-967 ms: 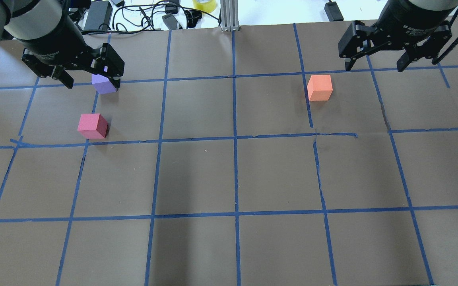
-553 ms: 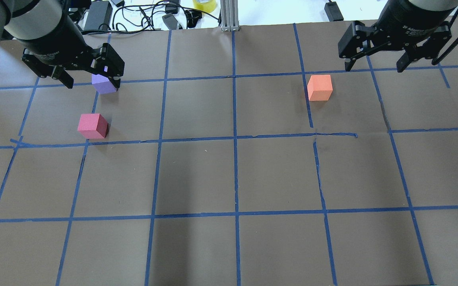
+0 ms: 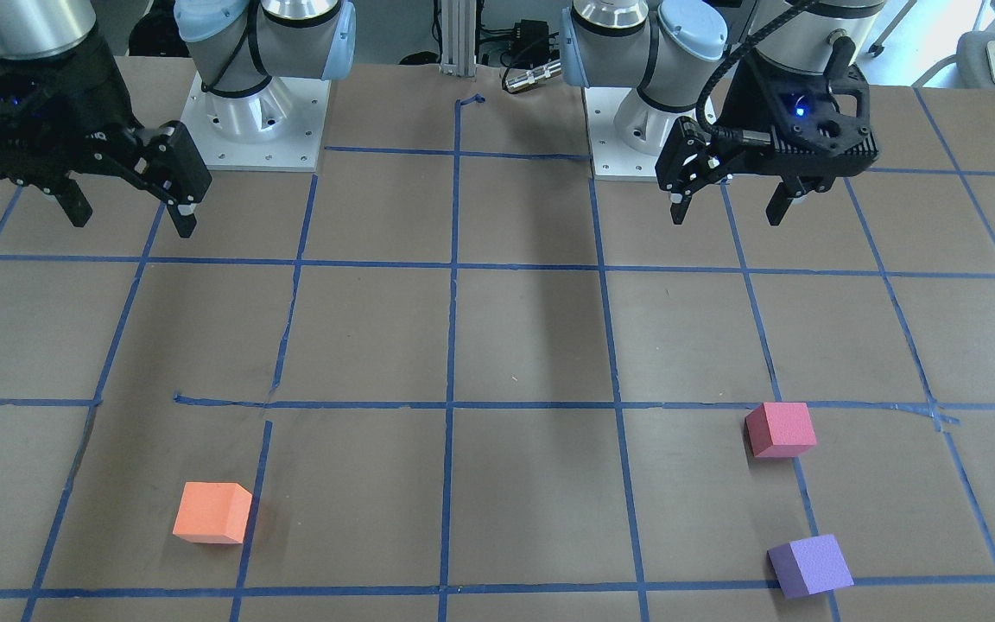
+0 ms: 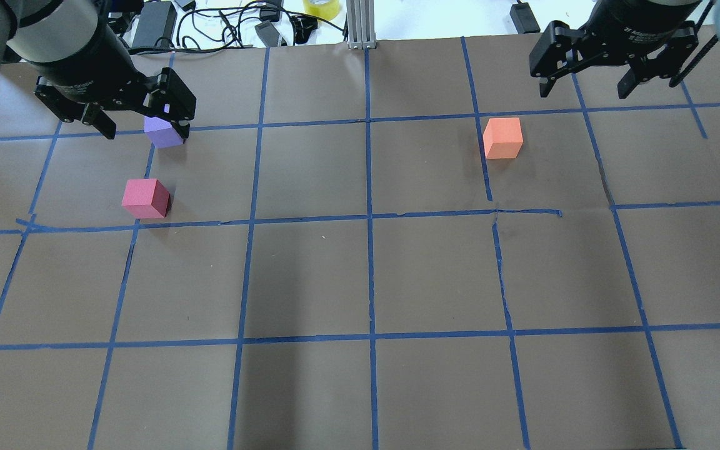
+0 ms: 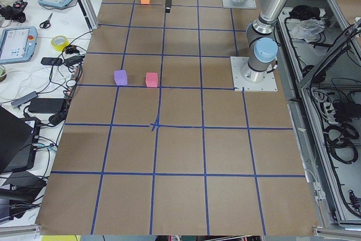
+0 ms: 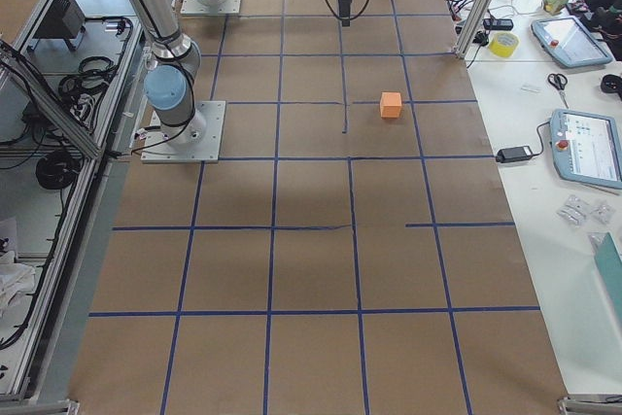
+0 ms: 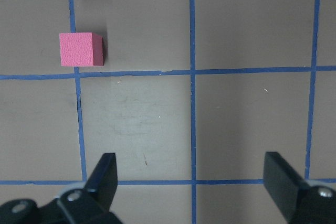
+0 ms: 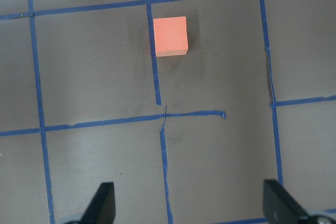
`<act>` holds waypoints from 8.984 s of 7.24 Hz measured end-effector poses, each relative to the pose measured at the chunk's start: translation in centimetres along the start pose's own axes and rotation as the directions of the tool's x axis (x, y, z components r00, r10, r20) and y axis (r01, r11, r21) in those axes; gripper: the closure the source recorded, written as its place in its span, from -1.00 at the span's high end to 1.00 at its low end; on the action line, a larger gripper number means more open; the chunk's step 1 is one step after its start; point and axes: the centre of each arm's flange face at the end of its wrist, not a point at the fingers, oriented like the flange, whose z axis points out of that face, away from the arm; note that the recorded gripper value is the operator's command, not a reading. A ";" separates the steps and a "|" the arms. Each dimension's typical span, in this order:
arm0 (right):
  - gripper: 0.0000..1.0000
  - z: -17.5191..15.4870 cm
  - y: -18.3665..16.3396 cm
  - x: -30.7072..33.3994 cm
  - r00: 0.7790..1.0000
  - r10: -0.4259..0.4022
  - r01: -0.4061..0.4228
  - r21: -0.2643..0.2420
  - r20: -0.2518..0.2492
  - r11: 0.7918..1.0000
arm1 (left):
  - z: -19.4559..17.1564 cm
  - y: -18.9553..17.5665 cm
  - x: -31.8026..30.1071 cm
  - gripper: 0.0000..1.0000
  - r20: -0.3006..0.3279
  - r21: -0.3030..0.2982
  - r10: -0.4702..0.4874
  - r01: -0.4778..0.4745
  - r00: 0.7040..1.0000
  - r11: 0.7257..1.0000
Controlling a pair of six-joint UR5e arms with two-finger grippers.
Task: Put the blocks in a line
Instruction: 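Lower the right gripper onto the orange cube and grasp it, then carry the orange cube toward the middle and release it there, then raise the right gripper away while the left gripper reaches to the orange cube, then grasp the orange cube with the left gripper and carry it toward the purple cube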
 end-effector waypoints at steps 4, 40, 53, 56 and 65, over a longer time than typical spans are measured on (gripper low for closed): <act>1.00 12.5 -8.9 -0.5 0.999 -0.054 0.054 -0.001 -0.001 0.999 | 0.1 0.0 0.0 1.00 -0.001 -0.001 0.000 0.000 1.000 1.000; 1.00 7.7 -6.4 -13.0 0.995 -0.097 0.097 -0.121 0.007 0.988 | 3.9 -3.7 2.6 1.00 -0.028 0.006 -0.026 0.027 0.999 1.000; 1.00 1.1 4.5 -3.5 0.996 -0.089 0.090 -0.060 0.014 0.994 | 32.2 -16.5 19.7 1.00 -0.188 -0.044 -0.082 0.075 0.979 0.996; 1.00 1.1 4.5 -3.5 0.996 -0.088 0.089 -0.061 0.013 0.994 | 34.0 -16.3 19.8 -0.70 -0.164 -0.054 -0.100 0.092 0.981 0.994; 1.00 1.1 4.4 -3.5 0.996 -0.090 0.090 -0.060 0.011 0.994 | 24.3 -20.1 6.5 -1.00 -0.119 0.014 -0.131 0.133 0.984 0.991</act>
